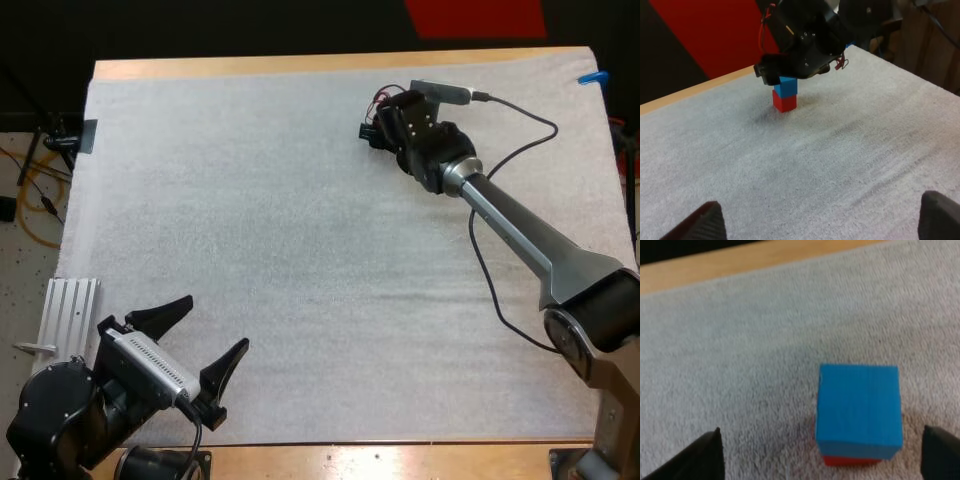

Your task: Stack red cube on blue cube

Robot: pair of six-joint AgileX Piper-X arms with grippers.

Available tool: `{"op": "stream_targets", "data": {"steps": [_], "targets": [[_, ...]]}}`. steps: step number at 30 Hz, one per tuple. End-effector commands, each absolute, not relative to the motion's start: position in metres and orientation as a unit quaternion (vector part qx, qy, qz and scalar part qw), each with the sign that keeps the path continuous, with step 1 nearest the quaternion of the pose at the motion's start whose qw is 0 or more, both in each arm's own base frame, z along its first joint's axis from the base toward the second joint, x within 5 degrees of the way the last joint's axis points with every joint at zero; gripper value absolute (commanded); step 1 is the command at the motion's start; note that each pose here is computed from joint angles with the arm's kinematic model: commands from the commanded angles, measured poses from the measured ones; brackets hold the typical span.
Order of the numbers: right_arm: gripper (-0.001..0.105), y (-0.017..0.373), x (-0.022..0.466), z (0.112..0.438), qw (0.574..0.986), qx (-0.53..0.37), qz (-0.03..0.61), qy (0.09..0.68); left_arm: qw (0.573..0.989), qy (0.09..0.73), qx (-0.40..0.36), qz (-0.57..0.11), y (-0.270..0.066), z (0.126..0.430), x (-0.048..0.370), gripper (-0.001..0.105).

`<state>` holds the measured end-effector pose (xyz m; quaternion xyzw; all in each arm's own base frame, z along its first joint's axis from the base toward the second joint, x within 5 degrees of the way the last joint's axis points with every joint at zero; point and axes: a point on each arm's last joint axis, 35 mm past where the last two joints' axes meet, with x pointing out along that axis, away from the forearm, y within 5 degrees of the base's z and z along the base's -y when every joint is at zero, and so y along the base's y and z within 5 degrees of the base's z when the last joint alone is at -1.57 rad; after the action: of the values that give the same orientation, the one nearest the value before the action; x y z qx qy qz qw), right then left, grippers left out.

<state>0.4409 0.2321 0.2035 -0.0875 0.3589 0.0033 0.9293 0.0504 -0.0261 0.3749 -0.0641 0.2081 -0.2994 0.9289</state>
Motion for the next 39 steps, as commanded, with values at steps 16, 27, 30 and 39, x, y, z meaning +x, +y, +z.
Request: {"op": "stream_targets", "data": {"steps": [16,27,30,39], "targets": [[0.077,0.221,0.464,0.175,0.935,-0.065,0.001,0.350,0.928,0.205,-0.070,-0.304,-0.027,0.378,0.051,0.075],[0.077,0.223,0.470,0.157,0.932,-0.069,0.004,0.356,0.928,0.205,-0.070,-0.304,-0.027,0.378,0.051,0.075],[0.077,0.223,0.470,0.155,0.931,-0.071,0.003,0.357,0.928,0.205,-0.070,-0.304,-0.027,0.378,0.051,0.075],[0.047,0.223,0.471,0.155,0.932,-0.078,-0.005,0.355,0.928,0.205,-0.070,-0.304,-0.027,0.378,0.051,0.075]]}}
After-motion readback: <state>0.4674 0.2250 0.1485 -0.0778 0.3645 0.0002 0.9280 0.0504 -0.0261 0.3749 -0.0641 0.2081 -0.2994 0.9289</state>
